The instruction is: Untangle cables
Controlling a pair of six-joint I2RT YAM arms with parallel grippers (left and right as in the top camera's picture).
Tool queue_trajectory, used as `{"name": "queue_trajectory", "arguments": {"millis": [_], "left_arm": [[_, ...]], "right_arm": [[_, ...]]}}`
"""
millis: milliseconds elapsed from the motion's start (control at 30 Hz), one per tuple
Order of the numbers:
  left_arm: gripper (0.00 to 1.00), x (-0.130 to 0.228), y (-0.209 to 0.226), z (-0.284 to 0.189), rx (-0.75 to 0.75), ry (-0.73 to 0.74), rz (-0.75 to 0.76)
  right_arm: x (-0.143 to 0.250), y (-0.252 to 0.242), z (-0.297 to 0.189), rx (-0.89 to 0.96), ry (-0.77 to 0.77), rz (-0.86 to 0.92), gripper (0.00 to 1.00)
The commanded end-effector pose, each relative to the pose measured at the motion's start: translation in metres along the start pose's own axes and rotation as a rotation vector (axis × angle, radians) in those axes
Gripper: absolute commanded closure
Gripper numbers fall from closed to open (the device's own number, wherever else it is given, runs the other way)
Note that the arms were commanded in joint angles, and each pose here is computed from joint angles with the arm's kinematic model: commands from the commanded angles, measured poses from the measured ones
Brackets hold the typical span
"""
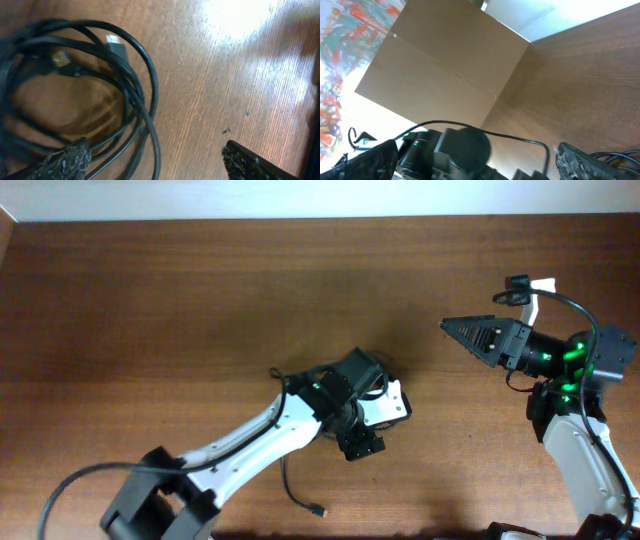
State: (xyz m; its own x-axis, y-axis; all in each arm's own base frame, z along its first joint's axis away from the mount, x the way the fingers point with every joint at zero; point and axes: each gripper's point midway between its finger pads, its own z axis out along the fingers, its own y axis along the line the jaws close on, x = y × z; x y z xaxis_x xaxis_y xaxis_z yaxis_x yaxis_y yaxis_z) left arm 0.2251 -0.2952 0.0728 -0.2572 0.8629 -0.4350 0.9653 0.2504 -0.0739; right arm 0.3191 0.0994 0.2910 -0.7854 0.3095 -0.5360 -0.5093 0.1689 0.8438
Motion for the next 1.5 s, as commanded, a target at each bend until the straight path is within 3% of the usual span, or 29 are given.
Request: {"name": "queue_trajectory", "arguments": {"millis": [0, 100, 267, 633, 800, 1000, 1167, 1200, 1233, 1267, 1467], "left_arm": [[0.15, 0.003, -0.004, 0.017, 0.052, 0.018, 0.007], [0.16, 0.003, -0.002, 0.027, 0.054, 0.02, 0.006], [0.49, -0.003, 0.002, 0.028, 0.042, -0.005, 0.015], [0.45, 0.001, -0.001, 0.036, 0.054, 0.015, 0.014], [0.54, 0.008, -0.001, 0.047, 0.068, 0.042, 0.004], [0.75, 0.007, 0.0, 0.048, 0.066, 0.037, 0.0], [0.79, 0.003, 0.001, 0.047, 0.068, 0.024, -0.006], [0.85, 0.001, 0.001, 0.046, 0.065, 0.02, -0.005], [0.97, -0.001, 0.002, 0.045, 0.063, 0.015, -0.003], [1.0, -0.005, 0.003, 0.044, 0.059, 0.007, 0.0], [1.0, -0.029, 0.015, 0.024, 0.024, -0.052, -0.019]], "right_arm": [[-0.001, 0.002, 0.0, -0.005, 0.01, -0.029, 0.01], [-0.001, 0.002, -0.001, -0.005, 0.009, -0.029, 0.01], [-0.001, 0.002, -0.001, -0.005, 0.009, -0.029, 0.01], [-0.001, 0.002, -0.001, -0.005, 0.01, -0.029, 0.01], [0.0, 0.003, -0.001, -0.007, 0.016, -0.029, 0.01], [0.0, 0.003, -0.001, -0.007, 0.016, -0.029, 0.01], [0.0, 0.003, -0.001, -0.007, 0.016, -0.03, 0.01], [0.0, 0.003, -0.001, -0.007, 0.016, -0.03, 0.01], [0.0, 0.003, -0.001, -0.007, 0.016, -0.03, 0.01], [0.0, 0.003, -0.001, -0.007, 0.016, -0.03, 0.01], [-0.001, 0.002, -0.001, -0.005, 0.009, -0.037, 0.01]]}}
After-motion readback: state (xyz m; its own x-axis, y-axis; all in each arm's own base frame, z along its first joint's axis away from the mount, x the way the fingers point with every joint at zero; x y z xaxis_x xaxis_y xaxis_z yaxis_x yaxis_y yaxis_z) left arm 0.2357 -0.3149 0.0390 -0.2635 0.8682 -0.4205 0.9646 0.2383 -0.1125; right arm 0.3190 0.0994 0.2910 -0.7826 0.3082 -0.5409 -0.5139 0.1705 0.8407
